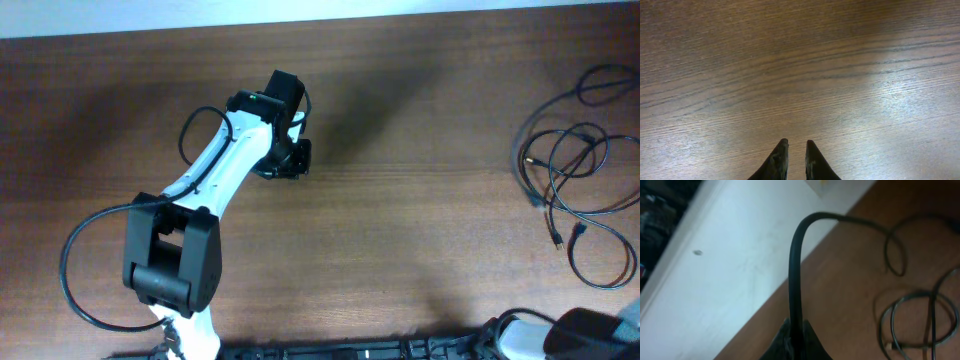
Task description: Untangle cables
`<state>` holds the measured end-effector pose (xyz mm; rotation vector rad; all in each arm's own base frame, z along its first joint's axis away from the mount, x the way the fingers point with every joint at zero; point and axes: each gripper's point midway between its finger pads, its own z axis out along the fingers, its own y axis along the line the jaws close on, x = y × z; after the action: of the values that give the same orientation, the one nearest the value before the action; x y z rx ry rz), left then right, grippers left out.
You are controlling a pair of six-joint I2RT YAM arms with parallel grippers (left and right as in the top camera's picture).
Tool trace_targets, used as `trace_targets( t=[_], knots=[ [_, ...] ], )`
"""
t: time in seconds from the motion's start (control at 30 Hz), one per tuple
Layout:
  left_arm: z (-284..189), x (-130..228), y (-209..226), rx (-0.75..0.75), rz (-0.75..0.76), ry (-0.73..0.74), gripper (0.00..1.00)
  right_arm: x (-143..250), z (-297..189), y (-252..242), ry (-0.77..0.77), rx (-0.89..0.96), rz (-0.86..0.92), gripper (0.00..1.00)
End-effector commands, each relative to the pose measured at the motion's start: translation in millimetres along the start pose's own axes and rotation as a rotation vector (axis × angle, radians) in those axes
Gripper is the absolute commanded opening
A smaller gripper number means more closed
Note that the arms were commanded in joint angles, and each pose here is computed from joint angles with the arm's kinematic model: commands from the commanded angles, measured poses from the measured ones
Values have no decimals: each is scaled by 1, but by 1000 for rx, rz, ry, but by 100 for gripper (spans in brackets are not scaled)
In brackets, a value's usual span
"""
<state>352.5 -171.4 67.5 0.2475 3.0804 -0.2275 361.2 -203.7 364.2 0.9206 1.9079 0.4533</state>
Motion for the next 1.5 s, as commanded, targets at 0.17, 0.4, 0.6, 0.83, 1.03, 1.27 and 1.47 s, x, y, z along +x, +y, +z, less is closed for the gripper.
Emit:
trace_targets(
  t=[0.17, 0.4, 0.6, 0.83, 1.03, 1.27, 1.47],
  knots=[
    [1, 0, -1, -3, 17, 3, 13, 9, 37, -36, 87, 63, 31, 4],
    [2, 0, -1, -3, 17, 4, 13, 13, 36, -58, 89, 175, 51, 99],
    [2, -1, -1, -3, 16, 4, 13, 40, 32, -64, 190, 216, 106, 98],
    [1, -12, -2, 2, 20, -42, 36, 119, 55, -8, 426, 192, -245, 98],
    [-23, -46, 29, -22, -54, -146, 82, 219, 73, 66, 615, 107, -634, 98],
    [-43, -16, 94, -60, -299, -10, 99, 310, 86, 25, 949, 351, -818, 98],
    [-51, 40, 105, -114, -341, 216, 99, 342, 50, -26, 1246, 529, -783, 99]
  ],
)
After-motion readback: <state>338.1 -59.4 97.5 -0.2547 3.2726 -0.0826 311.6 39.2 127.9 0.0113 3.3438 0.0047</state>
